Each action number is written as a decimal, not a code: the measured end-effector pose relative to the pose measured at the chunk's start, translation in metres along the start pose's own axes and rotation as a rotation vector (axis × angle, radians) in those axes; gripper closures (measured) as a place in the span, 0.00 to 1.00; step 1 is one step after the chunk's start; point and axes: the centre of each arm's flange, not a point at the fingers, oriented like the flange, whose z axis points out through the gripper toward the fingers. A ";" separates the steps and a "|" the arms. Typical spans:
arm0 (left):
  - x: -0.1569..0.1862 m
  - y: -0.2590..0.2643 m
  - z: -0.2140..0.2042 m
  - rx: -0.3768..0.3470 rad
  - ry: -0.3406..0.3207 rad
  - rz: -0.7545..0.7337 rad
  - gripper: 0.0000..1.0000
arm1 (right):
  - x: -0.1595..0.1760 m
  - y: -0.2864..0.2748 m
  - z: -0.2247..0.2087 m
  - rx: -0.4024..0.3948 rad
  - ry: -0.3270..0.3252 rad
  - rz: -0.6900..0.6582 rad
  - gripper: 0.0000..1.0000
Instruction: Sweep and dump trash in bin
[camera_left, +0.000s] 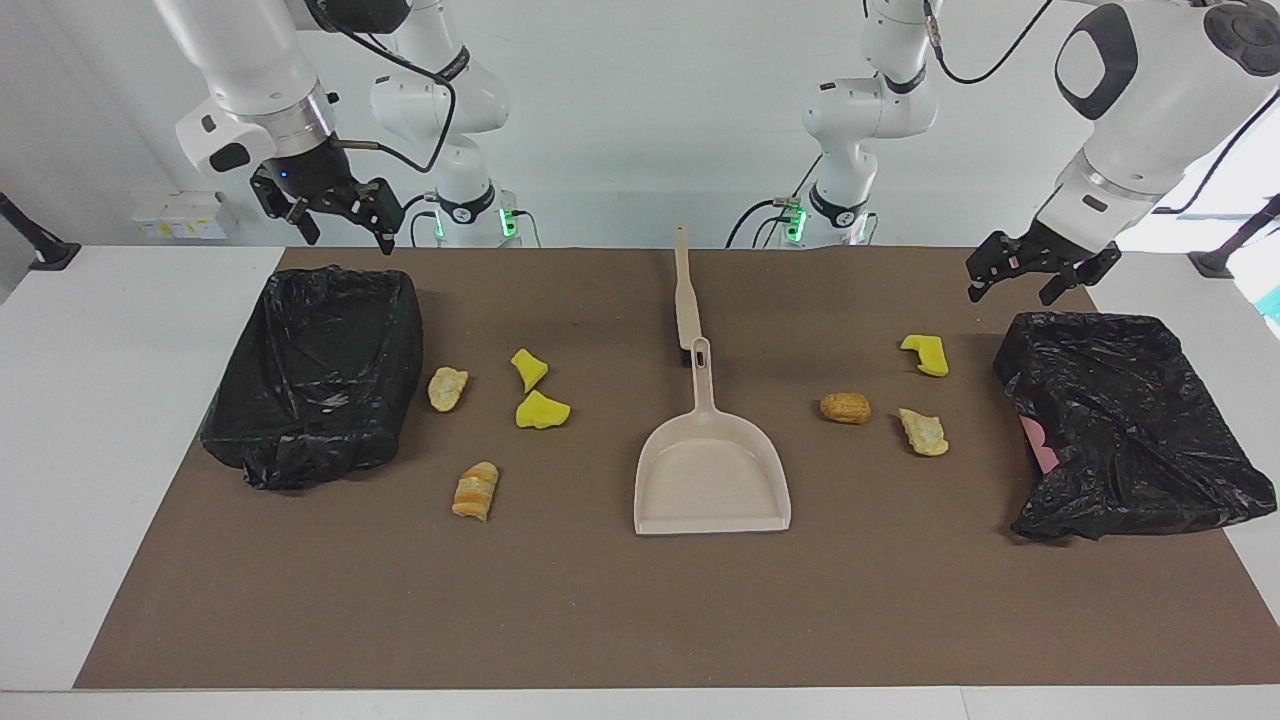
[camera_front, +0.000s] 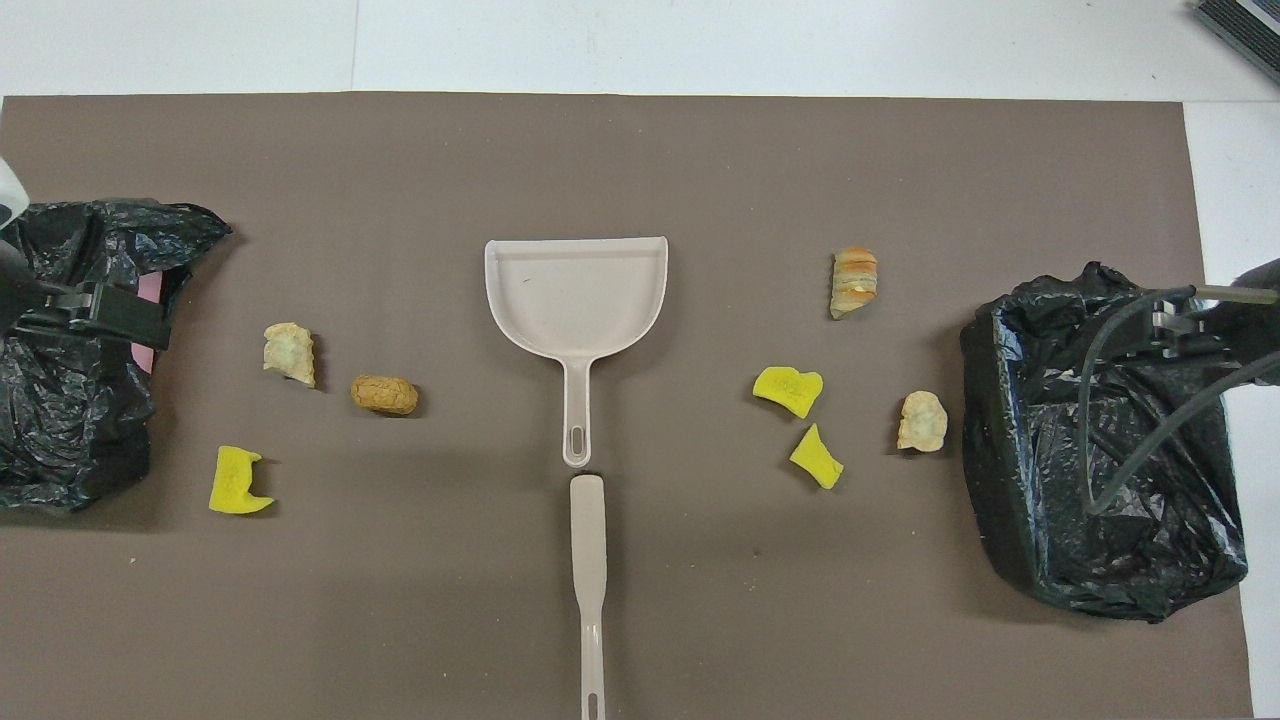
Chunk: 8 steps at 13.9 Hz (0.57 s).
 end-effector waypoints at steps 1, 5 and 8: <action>0.000 0.000 0.000 0.000 -0.001 0.000 0.00 | 0.000 0.000 0.000 0.000 -0.001 0.000 0.00; 0.000 0.000 0.001 0.000 -0.004 0.000 0.00 | 0.000 0.000 0.001 0.000 -0.002 0.001 0.00; -0.001 0.000 0.001 -0.001 -0.007 0.000 0.00 | 0.000 0.000 0.001 0.000 -0.001 0.001 0.00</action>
